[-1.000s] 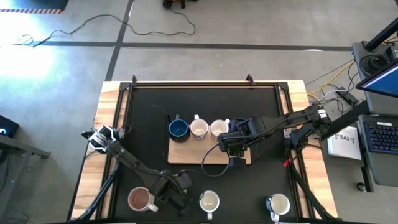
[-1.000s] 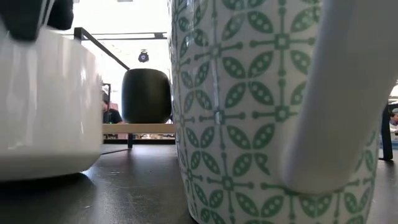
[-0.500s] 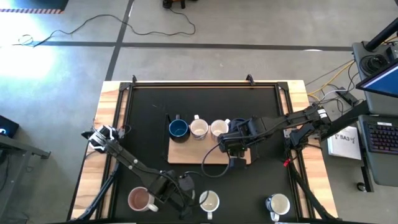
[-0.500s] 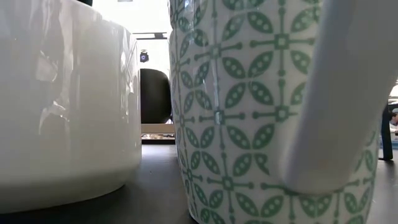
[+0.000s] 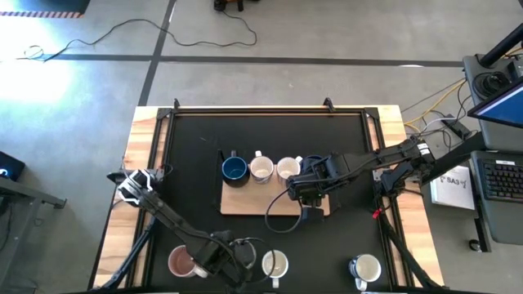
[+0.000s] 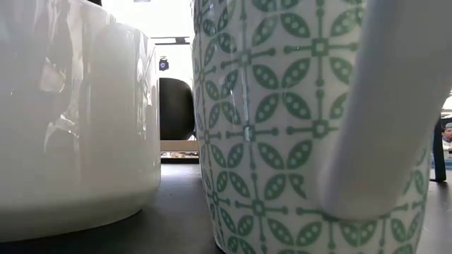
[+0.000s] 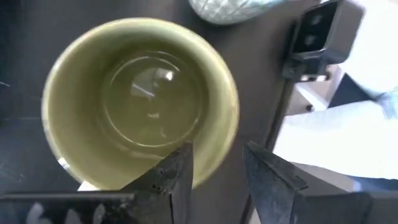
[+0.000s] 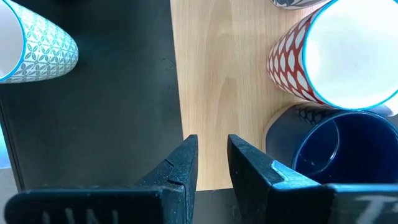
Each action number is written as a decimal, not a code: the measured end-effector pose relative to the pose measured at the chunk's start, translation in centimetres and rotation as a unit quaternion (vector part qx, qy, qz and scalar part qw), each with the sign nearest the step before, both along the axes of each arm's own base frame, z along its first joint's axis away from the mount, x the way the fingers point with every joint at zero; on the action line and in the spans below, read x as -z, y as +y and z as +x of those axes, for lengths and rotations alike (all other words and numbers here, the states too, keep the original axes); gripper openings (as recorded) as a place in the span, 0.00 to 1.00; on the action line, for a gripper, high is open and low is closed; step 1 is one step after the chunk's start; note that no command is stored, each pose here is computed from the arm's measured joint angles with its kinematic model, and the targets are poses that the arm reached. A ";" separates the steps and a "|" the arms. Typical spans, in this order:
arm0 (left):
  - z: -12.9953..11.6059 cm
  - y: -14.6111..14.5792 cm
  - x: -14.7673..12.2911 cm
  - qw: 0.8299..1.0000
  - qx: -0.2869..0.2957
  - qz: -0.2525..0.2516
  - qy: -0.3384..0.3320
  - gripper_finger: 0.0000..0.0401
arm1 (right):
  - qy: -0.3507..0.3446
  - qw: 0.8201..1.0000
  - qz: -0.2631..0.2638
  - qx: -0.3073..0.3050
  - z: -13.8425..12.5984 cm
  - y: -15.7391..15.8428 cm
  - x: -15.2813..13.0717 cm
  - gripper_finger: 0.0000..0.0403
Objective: Place coffee mugs
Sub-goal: Put the green mug on the shelf
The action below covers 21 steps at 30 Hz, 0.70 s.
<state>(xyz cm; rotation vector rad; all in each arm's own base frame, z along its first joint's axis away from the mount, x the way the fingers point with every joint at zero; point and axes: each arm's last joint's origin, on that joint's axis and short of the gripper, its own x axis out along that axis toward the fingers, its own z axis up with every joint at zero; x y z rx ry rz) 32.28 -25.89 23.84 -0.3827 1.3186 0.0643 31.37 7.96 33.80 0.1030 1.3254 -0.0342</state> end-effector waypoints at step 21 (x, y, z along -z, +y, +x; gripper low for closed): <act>1.5 0.7 2.2 0.997 0.070 0.023 0.018 0.05 | -0.001 1.000 0.000 0.000 0.0 0.0 0.1 0.20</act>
